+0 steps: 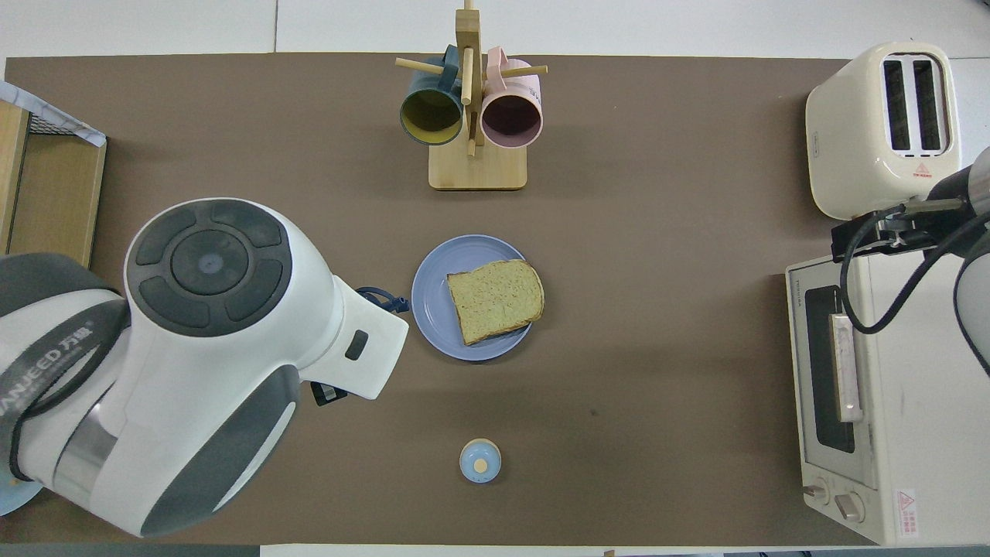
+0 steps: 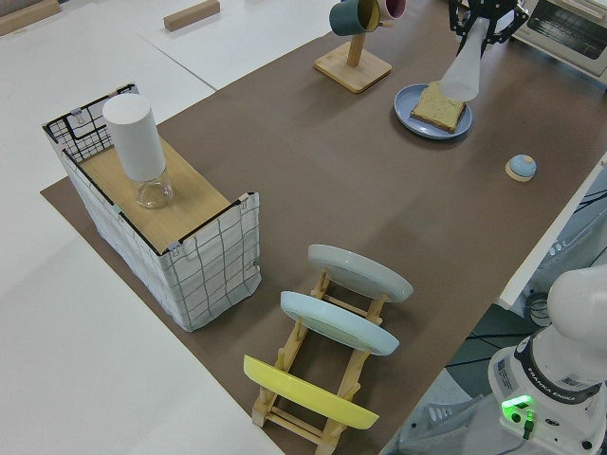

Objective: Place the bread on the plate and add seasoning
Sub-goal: 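Carry the open shaker with the left gripper over the bread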

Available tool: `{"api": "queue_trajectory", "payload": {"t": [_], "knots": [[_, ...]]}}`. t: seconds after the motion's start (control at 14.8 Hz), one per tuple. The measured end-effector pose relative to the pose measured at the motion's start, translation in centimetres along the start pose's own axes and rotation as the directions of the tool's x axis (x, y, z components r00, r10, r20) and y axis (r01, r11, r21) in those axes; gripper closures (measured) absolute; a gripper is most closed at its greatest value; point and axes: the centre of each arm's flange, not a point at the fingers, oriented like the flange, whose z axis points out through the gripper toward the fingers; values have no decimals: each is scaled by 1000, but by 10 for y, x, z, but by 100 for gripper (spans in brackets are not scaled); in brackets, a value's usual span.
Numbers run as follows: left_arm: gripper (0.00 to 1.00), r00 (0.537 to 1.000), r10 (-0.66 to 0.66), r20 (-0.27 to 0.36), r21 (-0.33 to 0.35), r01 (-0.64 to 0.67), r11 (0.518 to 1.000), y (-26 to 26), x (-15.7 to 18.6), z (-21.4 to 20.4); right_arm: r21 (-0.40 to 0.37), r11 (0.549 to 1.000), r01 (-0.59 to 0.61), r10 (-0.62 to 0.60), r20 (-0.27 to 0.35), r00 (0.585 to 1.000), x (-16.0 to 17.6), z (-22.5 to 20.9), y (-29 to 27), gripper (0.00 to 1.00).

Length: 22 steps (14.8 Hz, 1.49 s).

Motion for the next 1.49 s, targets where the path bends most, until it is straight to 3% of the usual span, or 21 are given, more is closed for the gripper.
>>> {"api": "queue_trajectory", "payload": {"t": [0.61, 0.95, 1.49], "knots": [[67, 980, -26, 198, 122, 2, 993, 6, 87, 51, 5, 999, -42, 42, 14, 999, 1, 7, 23, 0], [67, 959, -34, 282, 201, -24, 979, 15, 109, 63, 5, 999, -43, 43, 14, 999, 1, 7, 24, 0], [67, 879, -74, 470, 300, -80, 951, 32, 151, 118, 7, 1000, -25, 25, 7, 1000, 0, 4, 29, 0]]}}
